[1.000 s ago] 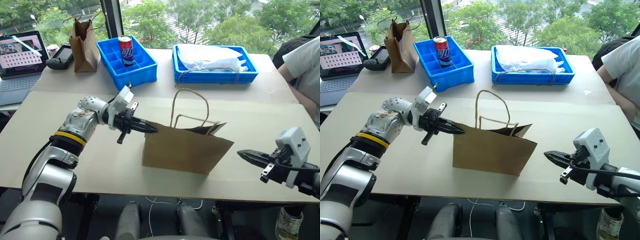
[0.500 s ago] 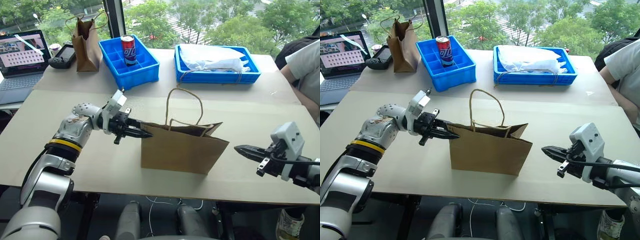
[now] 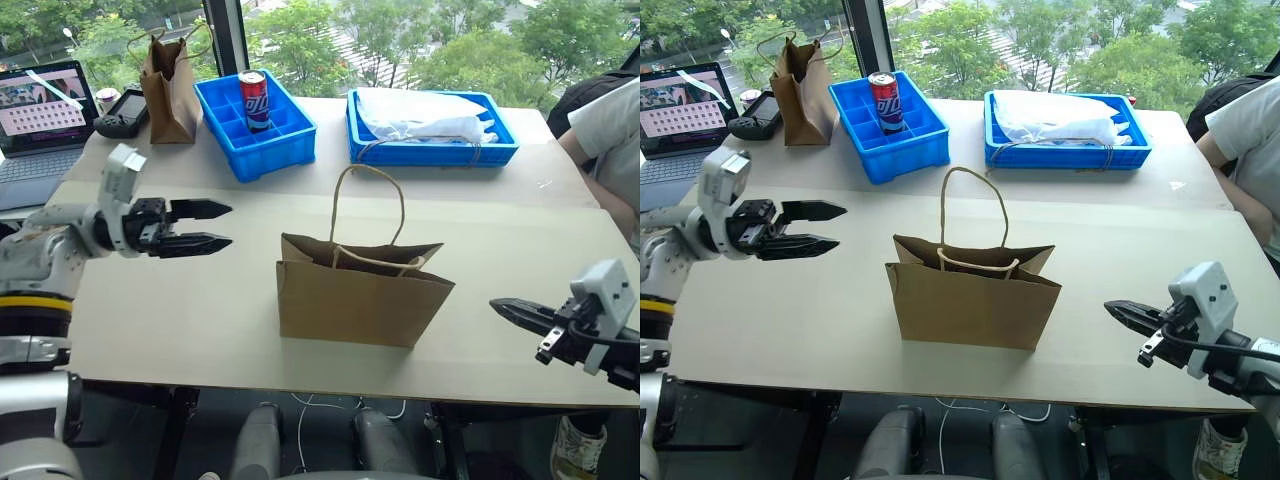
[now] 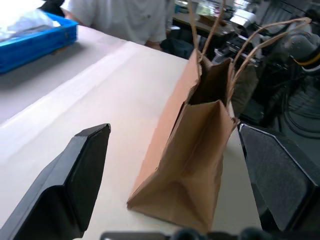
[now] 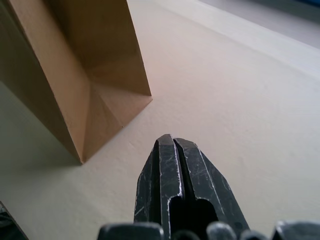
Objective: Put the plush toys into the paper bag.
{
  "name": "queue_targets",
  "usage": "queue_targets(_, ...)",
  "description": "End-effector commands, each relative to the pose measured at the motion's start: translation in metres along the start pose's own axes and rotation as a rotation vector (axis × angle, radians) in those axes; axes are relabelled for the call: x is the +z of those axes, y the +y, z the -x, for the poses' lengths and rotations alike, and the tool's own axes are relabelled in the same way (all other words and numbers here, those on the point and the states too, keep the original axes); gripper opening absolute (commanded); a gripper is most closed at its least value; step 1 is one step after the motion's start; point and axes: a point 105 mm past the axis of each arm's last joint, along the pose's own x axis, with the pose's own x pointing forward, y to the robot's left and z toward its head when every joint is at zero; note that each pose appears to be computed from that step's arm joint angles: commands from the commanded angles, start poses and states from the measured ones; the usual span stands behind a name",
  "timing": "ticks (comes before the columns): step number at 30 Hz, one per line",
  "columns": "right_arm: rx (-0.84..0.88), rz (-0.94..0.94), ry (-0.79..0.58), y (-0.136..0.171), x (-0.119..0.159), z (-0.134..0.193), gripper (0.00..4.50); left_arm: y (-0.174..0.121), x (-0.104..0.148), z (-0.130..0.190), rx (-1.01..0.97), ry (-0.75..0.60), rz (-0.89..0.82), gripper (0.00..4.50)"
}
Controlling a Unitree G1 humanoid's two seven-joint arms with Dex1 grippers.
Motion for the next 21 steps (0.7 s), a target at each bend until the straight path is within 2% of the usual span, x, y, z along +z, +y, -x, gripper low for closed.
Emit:
queue_targets(1, -0.019, 0.037, -0.057, 0.005, 0.004, 0.009, 0.3, -0.002, -0.027, 0.008, 0.133, 0.112, -0.043, 4.49)
queue_targets(2, -0.011, 0.019, -0.058, 0.009, 0.001, 0.01, 0.6, -0.006, -0.036, 0.006, 0.157, 0.116, -0.054, 4.5)
queue_targets(3, -0.004, 0.01, -0.055, 0.012, -0.001, 0.012, 0.7, -0.011, -0.043, 0.004, 0.173, 0.121, -0.057, 4.5)
queue_targets(6, -0.008, 0.017, -0.059, 0.014, -0.002, 0.013, 1.73, -0.022, -0.054, -0.002, 0.189, 0.119, -0.066, 4.5)
queue_targets(10, -0.02, 0.019, -0.068, 0.013, -0.001, 0.013, 3.25, -0.021, -0.051, -0.006, 0.237, 0.094, -0.112, 4.5)
queue_targets(14, -0.035, 0.012, -0.083, 0.015, 0.0, 0.014, 4.49, -0.015, -0.049, -0.006, 0.282, 0.096, -0.132, 4.5)
queue_targets(21, -0.06, 0.013, -0.099, 0.016, 0.003, 0.013, 4.49, -0.01, -0.049, -0.012, 0.279, 0.084, -0.138, 4.5)
